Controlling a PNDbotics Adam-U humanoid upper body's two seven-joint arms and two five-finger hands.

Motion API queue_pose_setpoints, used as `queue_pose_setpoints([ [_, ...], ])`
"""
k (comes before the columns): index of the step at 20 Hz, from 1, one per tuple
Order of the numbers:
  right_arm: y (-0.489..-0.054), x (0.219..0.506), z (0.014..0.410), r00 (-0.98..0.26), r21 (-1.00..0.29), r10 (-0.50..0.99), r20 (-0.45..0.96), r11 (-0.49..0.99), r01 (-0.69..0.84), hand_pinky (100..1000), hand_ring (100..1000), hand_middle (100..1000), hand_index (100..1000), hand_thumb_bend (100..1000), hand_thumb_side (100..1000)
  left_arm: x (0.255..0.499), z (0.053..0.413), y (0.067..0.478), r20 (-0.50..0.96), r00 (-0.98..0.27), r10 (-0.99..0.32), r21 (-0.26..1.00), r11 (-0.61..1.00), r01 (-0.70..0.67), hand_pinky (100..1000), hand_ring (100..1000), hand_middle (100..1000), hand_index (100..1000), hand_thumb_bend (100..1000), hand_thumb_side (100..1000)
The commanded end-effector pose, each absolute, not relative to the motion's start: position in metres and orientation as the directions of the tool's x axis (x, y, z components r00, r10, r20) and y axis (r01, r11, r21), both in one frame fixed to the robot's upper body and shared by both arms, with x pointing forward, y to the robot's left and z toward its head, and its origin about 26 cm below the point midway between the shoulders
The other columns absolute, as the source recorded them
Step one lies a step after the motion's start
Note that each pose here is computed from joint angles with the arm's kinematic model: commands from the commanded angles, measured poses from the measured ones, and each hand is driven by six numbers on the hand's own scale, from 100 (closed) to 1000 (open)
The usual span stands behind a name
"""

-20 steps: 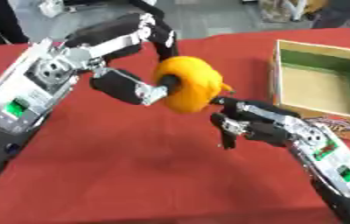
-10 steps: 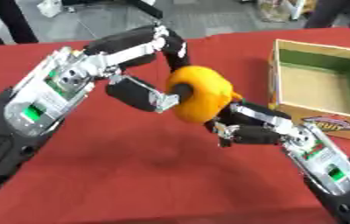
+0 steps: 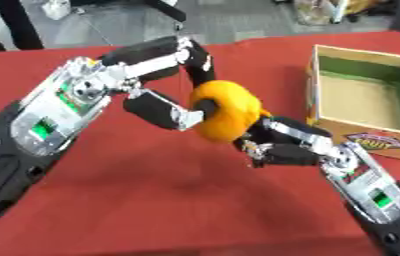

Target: Pick up the objects with one hand, pass them to the other hand, and then place them into the box on the other side of the table.

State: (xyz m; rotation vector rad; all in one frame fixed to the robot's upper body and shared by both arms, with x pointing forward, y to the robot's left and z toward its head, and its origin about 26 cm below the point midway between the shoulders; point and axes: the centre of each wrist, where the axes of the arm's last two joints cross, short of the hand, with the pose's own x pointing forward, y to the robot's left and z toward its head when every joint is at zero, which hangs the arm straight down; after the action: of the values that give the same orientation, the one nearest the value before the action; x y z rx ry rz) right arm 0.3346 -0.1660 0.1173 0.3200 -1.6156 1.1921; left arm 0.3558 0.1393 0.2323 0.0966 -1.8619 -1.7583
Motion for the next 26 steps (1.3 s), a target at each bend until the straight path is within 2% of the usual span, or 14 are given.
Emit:
queue_pose_setpoints([
  [1, -0.165, 0.333, 0.128, -0.433, -0.539, 0.323, 0.842, 0.454, -0.709, 388, 296, 231, 1000, 100, 664, 0.358, 0.241, 0.146, 0.302, -0.843, -0.446, 0.953, 0.132, 0.272, 682, 551, 501, 589, 100, 211],
  [12, -0.161, 0.314, 0.153, -0.456, -0.509, 0.226, 0.861, 0.369, -0.778, 387, 296, 225, 1000, 100, 673, 0.351, 0.245, 0.142, 0.298, -0.849, -0.436, 0.955, 0.131, 0.267, 680, 547, 498, 587, 100, 214],
  [26, -0.161, 0.31, 0.16, -0.431, -0.475, 0.2, 0.88, 0.393, -0.787, 382, 289, 218, 1000, 100, 679, 0.345, 0.241, 0.137, 0.39, -0.822, -0.416, 0.919, 0.114, 0.378, 686, 560, 503, 589, 100, 232],
])
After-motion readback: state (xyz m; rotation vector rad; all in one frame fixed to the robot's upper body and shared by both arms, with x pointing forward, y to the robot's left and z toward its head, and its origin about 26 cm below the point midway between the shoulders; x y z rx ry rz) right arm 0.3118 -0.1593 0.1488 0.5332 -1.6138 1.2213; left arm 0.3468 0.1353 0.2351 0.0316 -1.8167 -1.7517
